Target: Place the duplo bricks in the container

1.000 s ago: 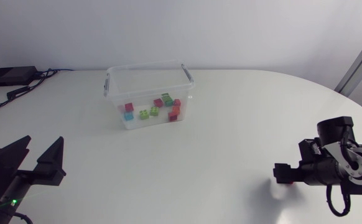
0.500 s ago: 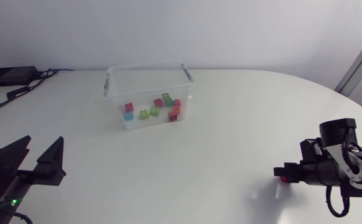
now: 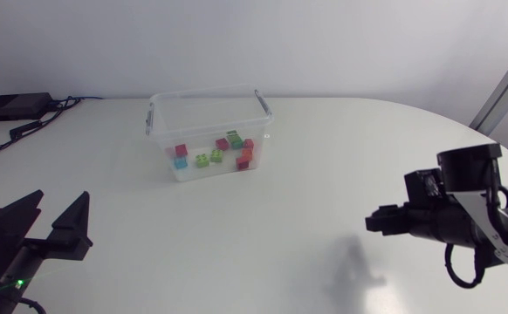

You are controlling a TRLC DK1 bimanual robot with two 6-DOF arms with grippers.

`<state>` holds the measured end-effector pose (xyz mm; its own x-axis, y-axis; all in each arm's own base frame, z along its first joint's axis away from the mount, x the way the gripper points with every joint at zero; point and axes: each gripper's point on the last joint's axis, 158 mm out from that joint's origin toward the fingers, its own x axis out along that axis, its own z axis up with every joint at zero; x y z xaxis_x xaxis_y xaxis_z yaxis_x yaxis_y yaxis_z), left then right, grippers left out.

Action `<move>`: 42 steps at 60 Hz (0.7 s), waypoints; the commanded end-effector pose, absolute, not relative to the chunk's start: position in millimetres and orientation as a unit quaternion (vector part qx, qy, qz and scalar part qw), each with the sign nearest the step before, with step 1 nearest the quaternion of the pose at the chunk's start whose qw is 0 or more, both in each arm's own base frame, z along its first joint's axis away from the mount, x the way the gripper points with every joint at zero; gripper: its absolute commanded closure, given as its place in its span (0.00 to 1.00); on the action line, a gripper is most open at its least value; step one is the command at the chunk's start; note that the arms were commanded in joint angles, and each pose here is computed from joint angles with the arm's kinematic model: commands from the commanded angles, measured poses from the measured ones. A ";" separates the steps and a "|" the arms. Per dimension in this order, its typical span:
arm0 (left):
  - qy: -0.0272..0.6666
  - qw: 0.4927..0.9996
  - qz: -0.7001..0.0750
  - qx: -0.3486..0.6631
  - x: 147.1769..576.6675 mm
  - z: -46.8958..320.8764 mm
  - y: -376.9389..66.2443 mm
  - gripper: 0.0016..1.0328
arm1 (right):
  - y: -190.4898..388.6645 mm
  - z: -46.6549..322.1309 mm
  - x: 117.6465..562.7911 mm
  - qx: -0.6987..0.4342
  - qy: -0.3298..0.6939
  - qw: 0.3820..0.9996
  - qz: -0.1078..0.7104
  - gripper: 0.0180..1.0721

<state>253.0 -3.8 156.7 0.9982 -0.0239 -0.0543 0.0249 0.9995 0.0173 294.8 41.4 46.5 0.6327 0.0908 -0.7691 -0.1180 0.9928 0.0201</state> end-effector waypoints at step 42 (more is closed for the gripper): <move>0.023 1.000 -0.011 0.001 253.4 153.8 -2.7 0.03 | 255.9 289.2 464.8 -0.025 0.244 0.946 0.211 0.05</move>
<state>253.0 -3.8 156.7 0.9982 -0.0239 -0.0543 0.0249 0.9995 0.0173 453.1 233.0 299.8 0.8185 0.3818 -0.4293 -0.4038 0.9138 0.0427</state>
